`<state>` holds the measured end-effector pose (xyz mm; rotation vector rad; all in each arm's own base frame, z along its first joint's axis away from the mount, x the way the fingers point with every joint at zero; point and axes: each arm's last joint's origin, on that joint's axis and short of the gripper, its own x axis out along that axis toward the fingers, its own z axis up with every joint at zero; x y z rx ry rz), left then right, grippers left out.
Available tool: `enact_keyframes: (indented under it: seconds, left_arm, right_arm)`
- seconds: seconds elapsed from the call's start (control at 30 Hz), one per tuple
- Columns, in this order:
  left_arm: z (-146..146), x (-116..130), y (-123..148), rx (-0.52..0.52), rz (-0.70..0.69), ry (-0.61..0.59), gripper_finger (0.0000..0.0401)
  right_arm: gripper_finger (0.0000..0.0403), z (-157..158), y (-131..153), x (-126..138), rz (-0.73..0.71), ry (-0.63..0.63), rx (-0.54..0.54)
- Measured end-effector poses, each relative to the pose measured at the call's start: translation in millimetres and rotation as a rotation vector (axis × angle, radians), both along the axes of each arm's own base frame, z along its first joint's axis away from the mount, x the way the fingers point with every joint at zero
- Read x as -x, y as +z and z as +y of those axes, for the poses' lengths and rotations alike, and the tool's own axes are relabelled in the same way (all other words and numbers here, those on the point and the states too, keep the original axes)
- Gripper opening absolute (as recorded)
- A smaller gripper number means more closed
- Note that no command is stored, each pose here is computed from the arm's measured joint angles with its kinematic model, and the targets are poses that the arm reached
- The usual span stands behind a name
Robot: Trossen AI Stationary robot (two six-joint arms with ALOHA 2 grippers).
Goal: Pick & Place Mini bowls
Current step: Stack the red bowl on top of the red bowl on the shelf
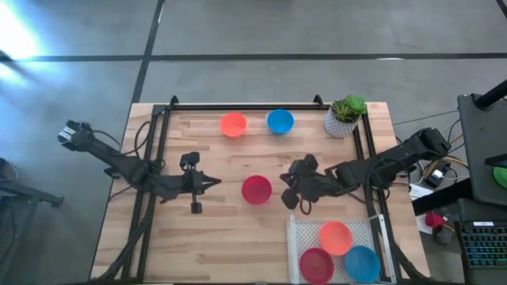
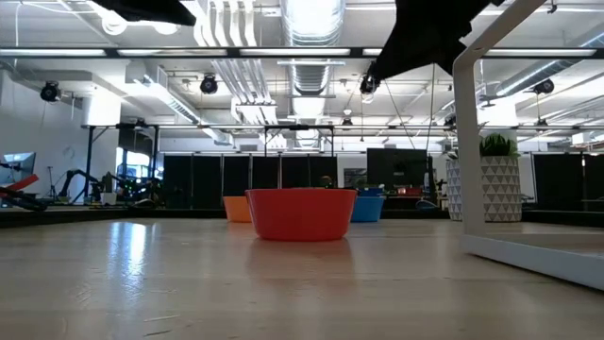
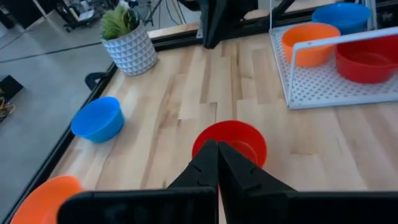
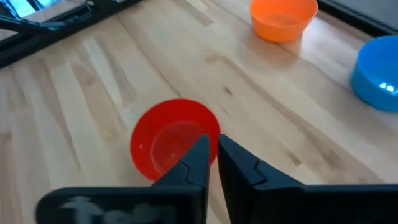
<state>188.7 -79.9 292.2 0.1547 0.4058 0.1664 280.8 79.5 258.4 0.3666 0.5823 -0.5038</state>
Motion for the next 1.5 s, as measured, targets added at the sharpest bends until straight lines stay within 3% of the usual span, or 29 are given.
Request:
enact_keyframes:
  seconds: [0.4, 1.03, 1.5]
  left_arm:
    - [1, 0, -4, -0.020, 0.002, 0.026, 0.0000]
    - [0, 0, -3, -0.012, -0.006, 0.028, 0.0000]
    - [0, 0, -3, -0.005, -0.011, 0.029, 0.0000]
  right_arm:
    - [0.0100, -16, -19, -15, 0.068, -0.016, -0.165]
    - [0.0101, -40, -77, -60, 0.271, -0.049, -0.274]
    - [0.0098, -40, -98, -85, 0.334, -0.019, -0.250]
